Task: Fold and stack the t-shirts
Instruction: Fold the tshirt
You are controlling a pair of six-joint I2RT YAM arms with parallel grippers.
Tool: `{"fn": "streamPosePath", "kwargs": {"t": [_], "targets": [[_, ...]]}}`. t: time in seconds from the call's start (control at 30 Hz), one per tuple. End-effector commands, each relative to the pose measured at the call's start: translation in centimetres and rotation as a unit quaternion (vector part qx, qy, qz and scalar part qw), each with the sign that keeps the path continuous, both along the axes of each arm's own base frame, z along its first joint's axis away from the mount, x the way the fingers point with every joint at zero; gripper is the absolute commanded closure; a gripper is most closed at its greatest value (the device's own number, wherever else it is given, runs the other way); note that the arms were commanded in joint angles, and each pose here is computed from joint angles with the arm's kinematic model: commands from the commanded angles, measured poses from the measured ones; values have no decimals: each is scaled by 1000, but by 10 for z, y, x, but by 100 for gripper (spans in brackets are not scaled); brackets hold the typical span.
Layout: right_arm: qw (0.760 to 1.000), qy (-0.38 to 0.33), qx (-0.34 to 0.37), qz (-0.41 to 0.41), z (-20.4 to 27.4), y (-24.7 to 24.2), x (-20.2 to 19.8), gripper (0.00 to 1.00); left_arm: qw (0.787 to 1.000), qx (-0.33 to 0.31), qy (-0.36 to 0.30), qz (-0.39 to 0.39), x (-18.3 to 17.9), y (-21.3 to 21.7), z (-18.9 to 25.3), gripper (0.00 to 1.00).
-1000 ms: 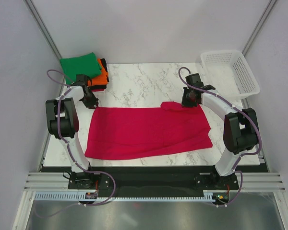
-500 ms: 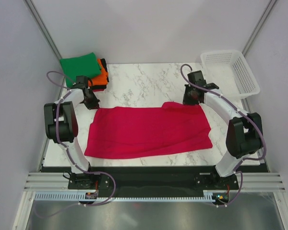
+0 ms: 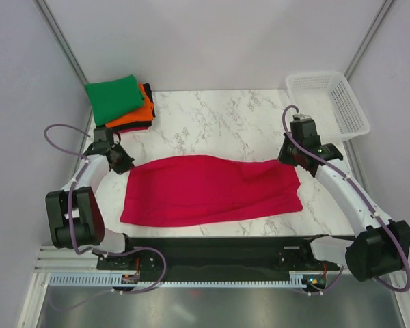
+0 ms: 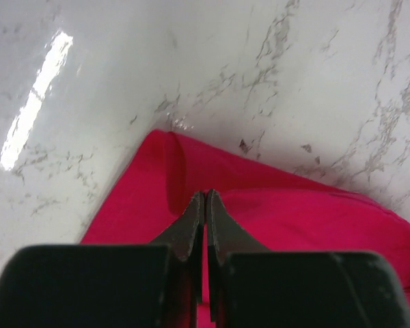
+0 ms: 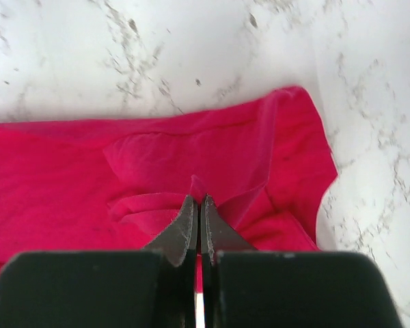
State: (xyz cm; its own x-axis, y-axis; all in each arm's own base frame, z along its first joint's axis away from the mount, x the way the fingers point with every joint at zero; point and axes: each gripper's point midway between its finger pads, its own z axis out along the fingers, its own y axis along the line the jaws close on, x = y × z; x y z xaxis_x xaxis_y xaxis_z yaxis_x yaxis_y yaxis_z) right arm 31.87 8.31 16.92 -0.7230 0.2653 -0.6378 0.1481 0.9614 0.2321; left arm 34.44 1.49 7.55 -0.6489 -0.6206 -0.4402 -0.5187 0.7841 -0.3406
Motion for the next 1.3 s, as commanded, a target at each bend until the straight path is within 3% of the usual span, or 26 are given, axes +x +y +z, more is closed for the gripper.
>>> {"fn": "streamPosePath", "kwargs": {"t": [0.0, 0.27, 0.67, 0.77, 0.8, 0.83, 0.87, 0.9, 0.97, 1.07, 1.17, 1.27], "targets": [[1000, 6, -3, -29, -6, -13, -21, 100, 999, -4, -40, 34, -7, 5, 14, 98], [996, 9, 21, -90, -22, -31, -61, 100, 994, -2, -60, 89, -47, 14, 17, 98], [983, 21, 49, -174, -41, -48, -96, 100, 989, 3, -32, 143, -82, 22, -1, 98], [977, 21, 69, -203, -48, -51, -106, 100, 987, -3, -30, 158, -91, 22, -4, 93], [975, 18, 75, -208, -48, -51, -108, 100, 985, -1, -28, 168, -93, 24, -4, 80], [974, 25, 77, -213, -55, -52, -111, 97, 984, 1, -35, 175, -95, 26, 0, 63], [973, 29, 84, -215, -57, -50, -113, 70, 983, 5, -21, 183, -104, 27, -2, 51], [971, 33, 92, -219, -61, -49, -115, 54, 976, 17, -21, 215, -109, 35, 0, 24], [969, 31, 100, -222, -60, -47, -115, 20, 968, 26, -25, 249, -122, 43, 6, 10], [971, 0, 107, -214, -45, -46, -107, 13, 966, 23, -64, 251, -119, 44, 24, 7], [977, -41, 132, -161, -22, -31, -89, 13, 972, 4, -92, 218, -110, 34, 38, 9], [983, 5, 152, -100, -37, -4, -73, 14, 978, -11, -103, 181, -100, 22, 41, 12]]}}
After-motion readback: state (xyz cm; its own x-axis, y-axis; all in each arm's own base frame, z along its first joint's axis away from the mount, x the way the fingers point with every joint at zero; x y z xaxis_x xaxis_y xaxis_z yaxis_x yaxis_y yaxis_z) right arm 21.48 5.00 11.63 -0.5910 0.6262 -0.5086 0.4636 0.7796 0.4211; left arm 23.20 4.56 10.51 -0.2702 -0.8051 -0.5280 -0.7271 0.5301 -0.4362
